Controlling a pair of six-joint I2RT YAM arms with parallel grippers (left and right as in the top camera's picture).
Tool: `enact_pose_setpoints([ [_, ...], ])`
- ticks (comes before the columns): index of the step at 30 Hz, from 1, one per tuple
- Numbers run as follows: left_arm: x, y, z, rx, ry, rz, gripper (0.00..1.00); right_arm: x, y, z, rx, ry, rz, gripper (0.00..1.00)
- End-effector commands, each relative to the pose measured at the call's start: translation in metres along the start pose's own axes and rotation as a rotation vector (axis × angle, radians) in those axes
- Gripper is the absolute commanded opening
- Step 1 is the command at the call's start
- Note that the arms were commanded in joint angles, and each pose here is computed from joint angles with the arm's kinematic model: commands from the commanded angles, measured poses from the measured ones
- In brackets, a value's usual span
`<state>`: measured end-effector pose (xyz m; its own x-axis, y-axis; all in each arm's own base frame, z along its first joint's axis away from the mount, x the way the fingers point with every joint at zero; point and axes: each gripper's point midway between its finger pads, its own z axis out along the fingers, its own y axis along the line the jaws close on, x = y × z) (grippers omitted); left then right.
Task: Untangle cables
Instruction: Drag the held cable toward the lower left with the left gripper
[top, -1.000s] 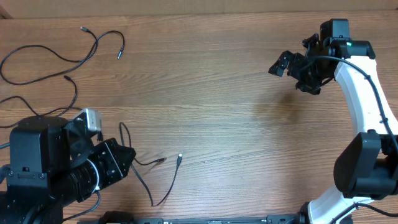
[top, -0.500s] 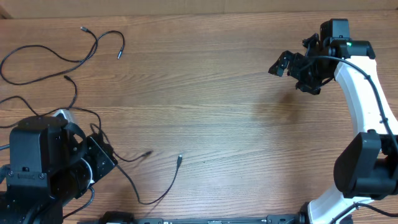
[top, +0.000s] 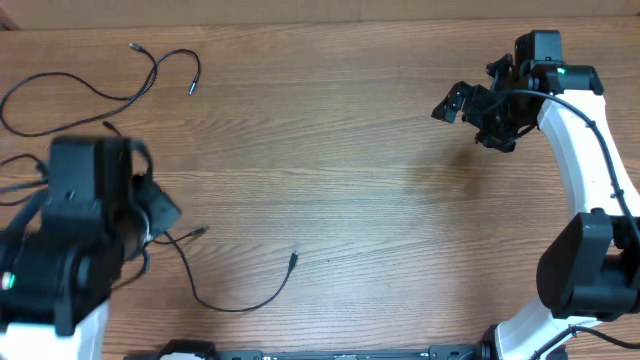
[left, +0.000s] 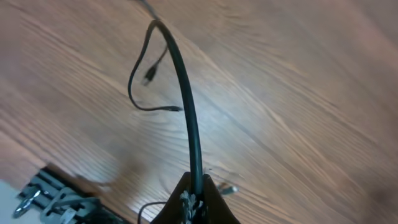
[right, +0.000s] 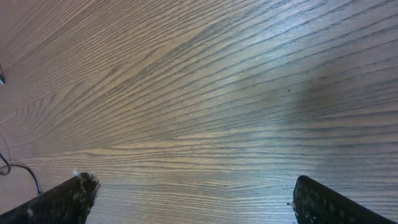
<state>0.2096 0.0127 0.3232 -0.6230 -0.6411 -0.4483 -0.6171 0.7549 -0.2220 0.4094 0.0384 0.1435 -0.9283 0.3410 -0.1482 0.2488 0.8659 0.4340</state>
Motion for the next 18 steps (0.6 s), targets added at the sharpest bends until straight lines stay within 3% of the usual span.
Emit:
enact_pose_setpoints([
  [1, -0.016, 0.02, 0.006, -0.102, -0.034, -0.106, 0.04, -0.007, 0.007, -0.014, -0.007, -0.046, -0.015, 1.0],
  [11, -0.046, 0.089, 0.01, -0.201, -0.044, -0.431, 0.04, -0.007, 0.006, -0.014, -0.006, -0.046, -0.015, 1.0],
  [18, -0.053, 0.119, 0.025, -0.297, 0.014, -0.488, 0.04, -0.007, 0.006, -0.014, -0.006, -0.046, -0.015, 1.0],
])
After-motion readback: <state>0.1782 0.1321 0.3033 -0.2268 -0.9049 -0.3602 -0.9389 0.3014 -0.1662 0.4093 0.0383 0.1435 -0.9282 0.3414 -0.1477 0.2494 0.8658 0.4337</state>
